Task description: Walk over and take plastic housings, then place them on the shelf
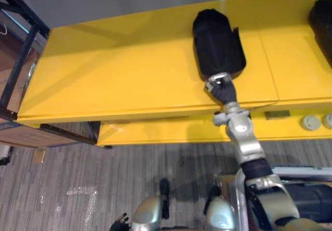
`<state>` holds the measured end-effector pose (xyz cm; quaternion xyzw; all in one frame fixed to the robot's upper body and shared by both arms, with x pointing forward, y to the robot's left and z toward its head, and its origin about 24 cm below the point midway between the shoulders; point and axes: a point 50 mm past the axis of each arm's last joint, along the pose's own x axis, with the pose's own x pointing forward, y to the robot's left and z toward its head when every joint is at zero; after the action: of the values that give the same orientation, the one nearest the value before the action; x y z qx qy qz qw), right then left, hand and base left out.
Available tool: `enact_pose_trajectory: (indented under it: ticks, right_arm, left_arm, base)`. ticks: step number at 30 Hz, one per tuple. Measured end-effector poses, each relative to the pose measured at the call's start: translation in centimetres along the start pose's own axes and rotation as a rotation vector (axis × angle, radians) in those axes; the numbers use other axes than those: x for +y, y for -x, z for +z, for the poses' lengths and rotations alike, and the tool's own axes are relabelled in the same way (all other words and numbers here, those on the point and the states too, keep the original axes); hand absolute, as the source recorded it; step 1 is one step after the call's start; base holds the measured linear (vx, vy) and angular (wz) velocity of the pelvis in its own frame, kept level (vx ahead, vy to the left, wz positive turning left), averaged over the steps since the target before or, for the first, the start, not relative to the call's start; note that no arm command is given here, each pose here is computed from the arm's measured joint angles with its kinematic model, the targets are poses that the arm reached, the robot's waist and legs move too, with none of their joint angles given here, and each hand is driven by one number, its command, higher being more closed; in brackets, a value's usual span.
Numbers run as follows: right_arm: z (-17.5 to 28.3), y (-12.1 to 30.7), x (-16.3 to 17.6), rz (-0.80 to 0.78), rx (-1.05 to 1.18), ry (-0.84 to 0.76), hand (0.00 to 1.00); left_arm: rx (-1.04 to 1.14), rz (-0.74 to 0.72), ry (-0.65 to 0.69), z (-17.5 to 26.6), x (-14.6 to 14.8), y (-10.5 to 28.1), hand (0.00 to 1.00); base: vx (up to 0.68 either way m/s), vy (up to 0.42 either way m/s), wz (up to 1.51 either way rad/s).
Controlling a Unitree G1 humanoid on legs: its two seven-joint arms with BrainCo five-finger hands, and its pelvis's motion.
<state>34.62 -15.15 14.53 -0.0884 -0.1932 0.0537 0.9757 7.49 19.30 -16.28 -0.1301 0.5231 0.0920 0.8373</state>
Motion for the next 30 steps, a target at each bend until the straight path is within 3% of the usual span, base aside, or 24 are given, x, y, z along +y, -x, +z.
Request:
enact_pose_trajectory:
  ticks: [8, 9, 14, 16, 22, 25, 30]
  right_arm:
    - [0.2, -0.1, 0.4, 0.037, -0.026, 0.019, 1.0]
    - [1.1, 0.3, 0.6, 0.04, -0.075, 0.011, 0.0]
    - [9.5, 3.9, 0.3, -0.04, -0.532, -0.056, 0.0]
    - [11.1, 5.3, -2.4, -0.205, -0.614, -0.049, 0.0]
    - [10.8, 7.5, -7.6, -0.526, -0.601, -0.009, 0.0]
    - [10.2, 7.8, -8.5, -0.538, -0.542, -0.043, 0.0]
    - [6.2, 6.3, -8.8, -0.417, -0.288, -0.132, 0.0]
  left_arm:
    - [0.004, -0.004, -0.016, -0.1, -0.1, 0.0, 0.0]
    - [0.004, -0.004, -0.016, 0.0, -0.1, 0.0, 0.0]
    - [0.002, 0.002, -0.015, 0.0, -0.1, 0.0, 0.0]
    - [0.002, 0.006, -0.014, 0.0, -0.1, 0.0, 0.0]
    - [-0.007, 0.016, -0.013, -0.2, 0.2, 0.0, 0.0]
    - [-0.007, 0.018, -0.014, -0.2, 0.3, 0.1, 0.0]
    - [-0.008, 0.019, -0.015, -0.2, 0.4, 0.1, 0.0]
  base:
    - [0.0, 0.0, 0.0]
    - [0.0, 0.0, 0.0]
    - [0.02, 0.004, -0.03]
    - [0.03, 0.012, -0.08]
    - [-0.02, 0.006, -0.21]
    - [-0.01, -0.002, -0.13]
    - [0.0, 0.0, 0.0]
